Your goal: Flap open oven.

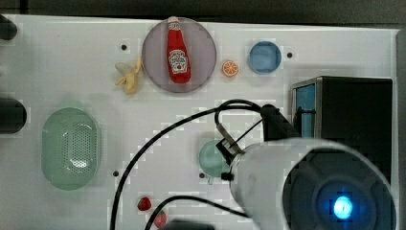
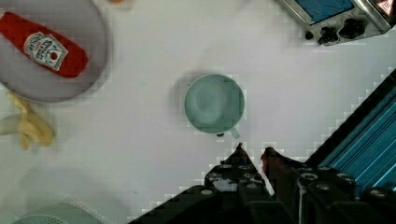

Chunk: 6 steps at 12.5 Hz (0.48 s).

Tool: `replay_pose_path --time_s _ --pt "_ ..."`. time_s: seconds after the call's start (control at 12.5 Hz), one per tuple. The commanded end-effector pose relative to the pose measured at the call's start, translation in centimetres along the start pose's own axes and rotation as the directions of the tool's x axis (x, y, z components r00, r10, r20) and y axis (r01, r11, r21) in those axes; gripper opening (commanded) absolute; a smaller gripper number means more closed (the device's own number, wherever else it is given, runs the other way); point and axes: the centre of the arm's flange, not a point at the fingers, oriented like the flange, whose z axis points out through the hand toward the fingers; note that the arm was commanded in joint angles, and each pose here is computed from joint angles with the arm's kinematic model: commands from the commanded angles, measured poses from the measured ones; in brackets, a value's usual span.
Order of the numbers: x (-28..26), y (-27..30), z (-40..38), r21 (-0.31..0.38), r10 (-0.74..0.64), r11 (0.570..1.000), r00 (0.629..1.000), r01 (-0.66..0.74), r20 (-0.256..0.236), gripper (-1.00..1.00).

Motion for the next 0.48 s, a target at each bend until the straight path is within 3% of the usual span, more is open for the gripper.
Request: replay_pose_path --time_s 0.08,0.32,0.48 --pt "2.3 2.3 1.0 0.008 -0.116 0.993 0.993 0.116 0.027 -0.65" --pt "6.3 3.8 3.6 0.026 -0.324 0.946 0.945 0.323 0.043 -0.65" --pt "9.4 5.0 5.4 0.039 -0.448 0.894 0.894 0.447 0.022 -0.65"
